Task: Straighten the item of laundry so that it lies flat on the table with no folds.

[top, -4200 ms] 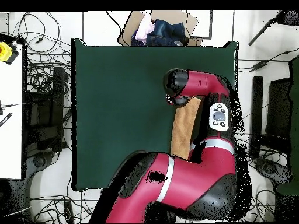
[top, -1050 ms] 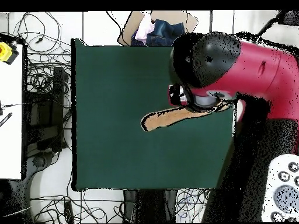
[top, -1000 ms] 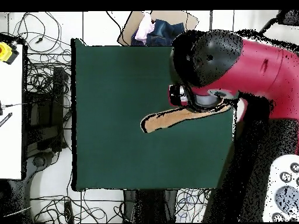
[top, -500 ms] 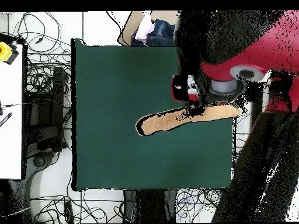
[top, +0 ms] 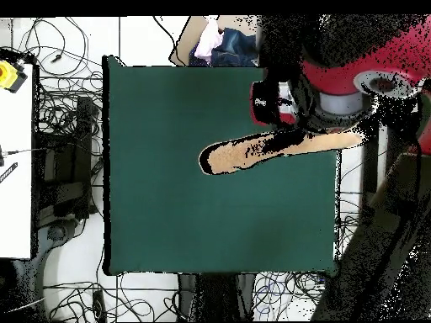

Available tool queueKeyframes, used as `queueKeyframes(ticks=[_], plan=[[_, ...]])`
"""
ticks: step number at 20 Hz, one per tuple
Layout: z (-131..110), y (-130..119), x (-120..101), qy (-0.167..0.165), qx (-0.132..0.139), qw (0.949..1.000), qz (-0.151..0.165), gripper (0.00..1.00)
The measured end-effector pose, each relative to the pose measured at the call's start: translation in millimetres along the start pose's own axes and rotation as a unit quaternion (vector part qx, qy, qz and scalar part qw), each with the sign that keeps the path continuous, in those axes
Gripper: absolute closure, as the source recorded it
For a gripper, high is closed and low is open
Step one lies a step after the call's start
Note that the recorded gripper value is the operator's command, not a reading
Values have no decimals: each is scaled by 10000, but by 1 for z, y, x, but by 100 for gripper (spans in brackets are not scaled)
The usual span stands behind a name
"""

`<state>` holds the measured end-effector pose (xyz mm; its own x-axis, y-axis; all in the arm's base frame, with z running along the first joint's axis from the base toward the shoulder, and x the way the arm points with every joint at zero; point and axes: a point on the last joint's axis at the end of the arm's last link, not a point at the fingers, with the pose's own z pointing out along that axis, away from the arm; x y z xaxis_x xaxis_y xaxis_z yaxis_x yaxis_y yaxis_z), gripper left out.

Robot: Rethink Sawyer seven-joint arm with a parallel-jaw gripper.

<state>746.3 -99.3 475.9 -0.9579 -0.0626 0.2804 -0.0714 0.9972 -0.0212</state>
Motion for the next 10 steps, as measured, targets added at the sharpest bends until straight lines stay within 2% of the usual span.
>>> queueKeyframes(ticks=[3,6,7,8,9,10], plan=[[-8,3,-14,-545,-81,9985,-29,100],[-10,3,-29,-1172,-48,9931,-33,100],[-9,2,-37,-1509,-1,9885,-23,100],[-8,1,-48,-1932,74,9811,4,100],[-5,-1,-59,-2372,172,9713,50,100],[-3,-2,-66,-2659,237,9637,89,100]])
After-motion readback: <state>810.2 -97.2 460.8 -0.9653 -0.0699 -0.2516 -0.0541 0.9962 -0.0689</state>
